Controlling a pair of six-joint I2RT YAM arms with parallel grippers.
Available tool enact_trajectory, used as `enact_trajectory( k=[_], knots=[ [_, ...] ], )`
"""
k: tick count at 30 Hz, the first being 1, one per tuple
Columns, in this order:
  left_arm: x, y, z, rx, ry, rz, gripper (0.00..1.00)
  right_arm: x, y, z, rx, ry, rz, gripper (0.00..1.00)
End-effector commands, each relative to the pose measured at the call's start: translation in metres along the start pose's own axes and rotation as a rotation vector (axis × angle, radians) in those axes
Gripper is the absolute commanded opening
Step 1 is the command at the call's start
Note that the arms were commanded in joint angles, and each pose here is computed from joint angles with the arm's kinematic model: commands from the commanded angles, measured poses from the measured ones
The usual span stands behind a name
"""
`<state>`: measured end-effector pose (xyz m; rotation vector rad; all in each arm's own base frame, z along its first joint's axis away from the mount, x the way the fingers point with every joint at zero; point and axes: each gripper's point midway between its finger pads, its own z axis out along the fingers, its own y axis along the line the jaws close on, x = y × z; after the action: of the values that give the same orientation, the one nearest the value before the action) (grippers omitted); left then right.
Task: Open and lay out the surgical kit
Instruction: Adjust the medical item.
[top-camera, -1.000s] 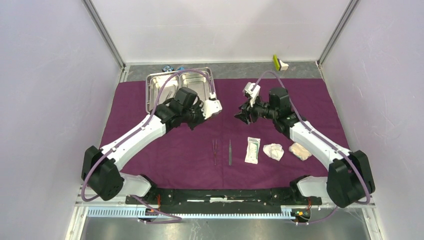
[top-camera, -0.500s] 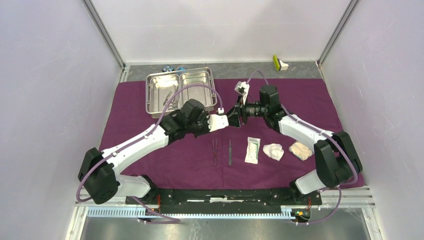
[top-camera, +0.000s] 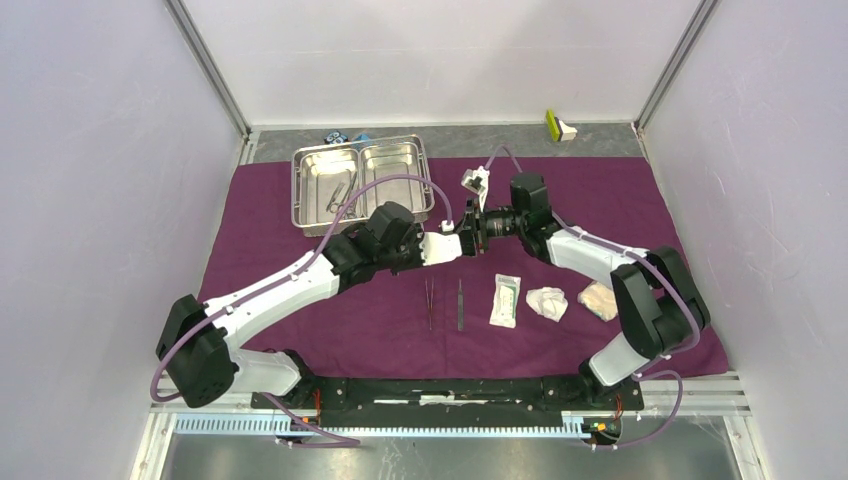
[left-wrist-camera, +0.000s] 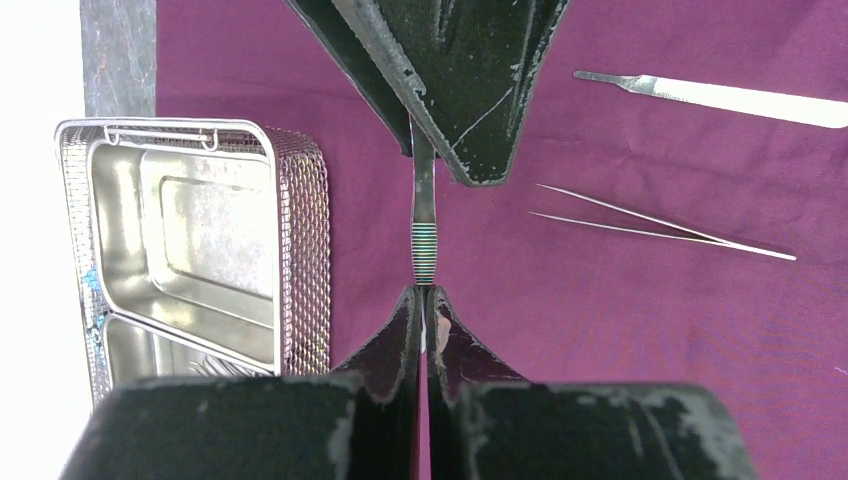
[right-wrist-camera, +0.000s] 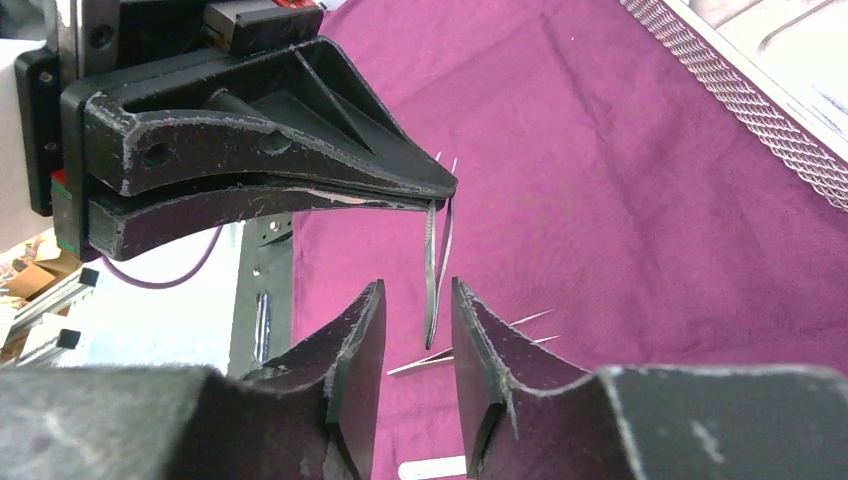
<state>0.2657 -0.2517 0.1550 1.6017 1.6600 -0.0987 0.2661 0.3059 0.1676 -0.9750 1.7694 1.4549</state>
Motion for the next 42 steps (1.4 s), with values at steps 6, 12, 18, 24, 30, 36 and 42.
enact_trajectory(
  k=[6,12,18,24,30,36,42],
  knots=[
    [-0.002,0.0,0.004,-0.01,-0.014,0.061,0.02,-0.021,0.0,0.005,-0.034,-0.026,-0.055,0.38],
    [0.0,-0.002,0.005,-0.005,-0.011,0.07,0.02,-0.02,-0.003,0.005,-0.025,-0.018,-0.06,0.36],
    [0.0,0.0,0.006,-0.01,-0.008,0.073,0.02,-0.011,-0.007,0.005,-0.011,0.006,-0.06,0.37],
    [0.0,0.0,0.006,-0.012,-0.006,0.073,0.02,-0.009,-0.008,0.005,-0.004,0.013,-0.063,0.35],
    [0.0,0.0,0.005,-0.012,-0.008,0.074,0.02,-0.009,-0.01,0.005,-0.005,0.015,-0.059,0.25],
    [0.002,-0.001,0.007,-0.009,-0.002,0.068,0.02,-0.011,-0.011,0.006,-0.001,0.012,-0.065,0.04],
    [-0.005,0.01,0.005,-0.053,-0.017,-0.008,0.11,-0.024,-0.019,0.002,0.06,0.024,-0.143,0.0]
  ],
)
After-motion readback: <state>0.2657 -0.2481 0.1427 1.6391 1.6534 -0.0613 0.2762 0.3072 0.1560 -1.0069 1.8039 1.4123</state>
